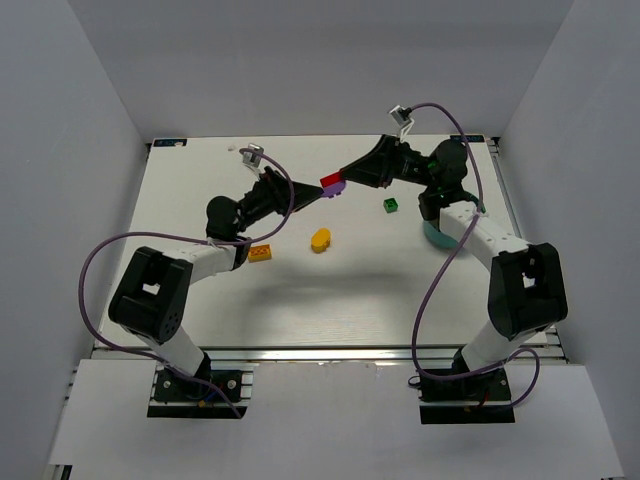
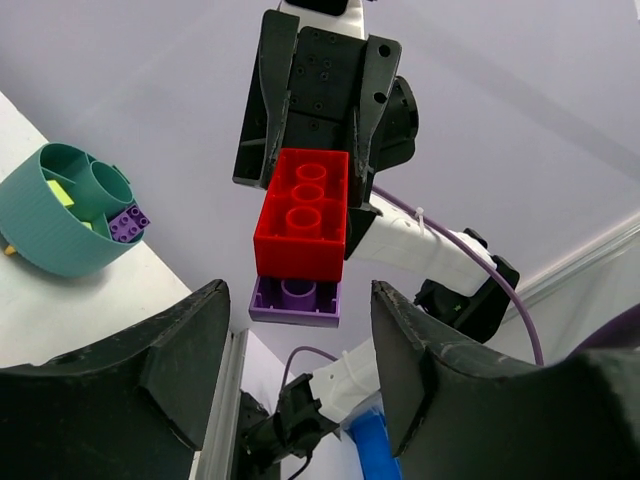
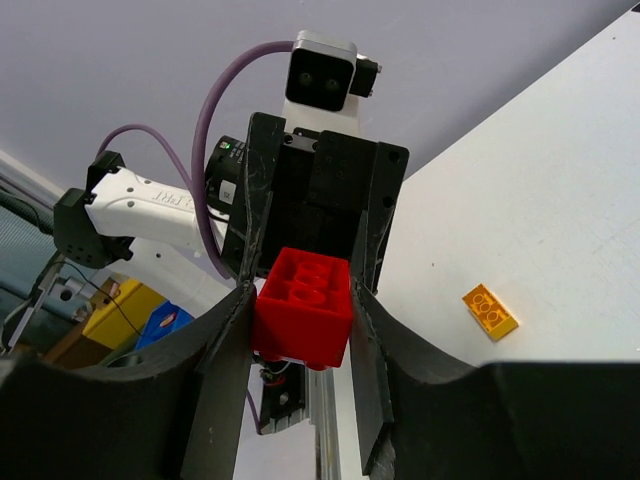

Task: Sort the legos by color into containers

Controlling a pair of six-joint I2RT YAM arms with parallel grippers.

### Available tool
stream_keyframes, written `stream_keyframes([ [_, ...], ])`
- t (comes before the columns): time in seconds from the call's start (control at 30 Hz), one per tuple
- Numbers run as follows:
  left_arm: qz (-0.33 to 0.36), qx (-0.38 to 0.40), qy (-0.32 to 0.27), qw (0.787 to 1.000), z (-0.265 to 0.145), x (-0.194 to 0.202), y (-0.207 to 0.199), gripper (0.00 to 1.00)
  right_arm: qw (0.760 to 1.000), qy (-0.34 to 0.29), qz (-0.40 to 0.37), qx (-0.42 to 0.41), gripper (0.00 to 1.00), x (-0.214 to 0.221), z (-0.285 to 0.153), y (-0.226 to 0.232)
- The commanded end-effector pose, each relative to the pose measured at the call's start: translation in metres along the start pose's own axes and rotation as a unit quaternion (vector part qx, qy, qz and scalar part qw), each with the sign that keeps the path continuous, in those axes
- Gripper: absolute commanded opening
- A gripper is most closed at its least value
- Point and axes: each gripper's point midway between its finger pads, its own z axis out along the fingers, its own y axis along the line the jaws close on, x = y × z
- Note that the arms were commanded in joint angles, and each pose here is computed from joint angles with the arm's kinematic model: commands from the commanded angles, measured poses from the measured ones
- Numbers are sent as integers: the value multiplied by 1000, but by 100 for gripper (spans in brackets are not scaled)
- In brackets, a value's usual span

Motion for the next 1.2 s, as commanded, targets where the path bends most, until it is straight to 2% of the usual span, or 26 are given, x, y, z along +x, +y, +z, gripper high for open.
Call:
stream_keyframes([
  [0.0, 36, 52, 2, 998, 4, -3, -29, 68, 998, -18, -48, -22, 0, -19, 8, 18],
  [0.1, 34, 55, 8, 998, 4, -1, -29, 62, 999, -17, -47, -23, 0, -17, 10, 17],
  [0.23, 30, 62, 12, 998, 4, 0, -30, 39, 998, -19, -47, -21, 0, -17, 10, 17],
  [0.27, 28, 63, 15, 997, 5, 1, -29, 29, 998, -18, -48, -21, 0, -16, 10, 16],
  [0.33, 28, 71, 17, 997, 5, 2, -33, 19, 998, -19, -49, -19, 0, -17, 10, 15],
  [0.37, 30, 74, 18, 997, 5, 2, -33, 9, 998, -20, -53, -20, 0, -19, 10, 16],
  [0.43, 27, 76, 26, 996, 4, 5, -33, 0, 998, -23, -56, -19, 0, -22, 11, 15],
  [0.73, 13, 67, 49, 997, -5, 20, -24, 0, 995, -52, -88, -8, 0, -58, 8, 5],
  [1.0, 5, 61, 56, 997, -11, 27, -18, 0, 993, -65, -97, 7, 0, -68, 0, -2],
  [1.13, 6, 62, 58, 996, -9, 27, -18, 0, 989, -67, -126, 27, 0, -79, -8, -8],
  [1.17, 4, 57, 58, 997, -8, 26, -16, 0, 991, -58, -114, 50, 0, -80, -13, -18],
])
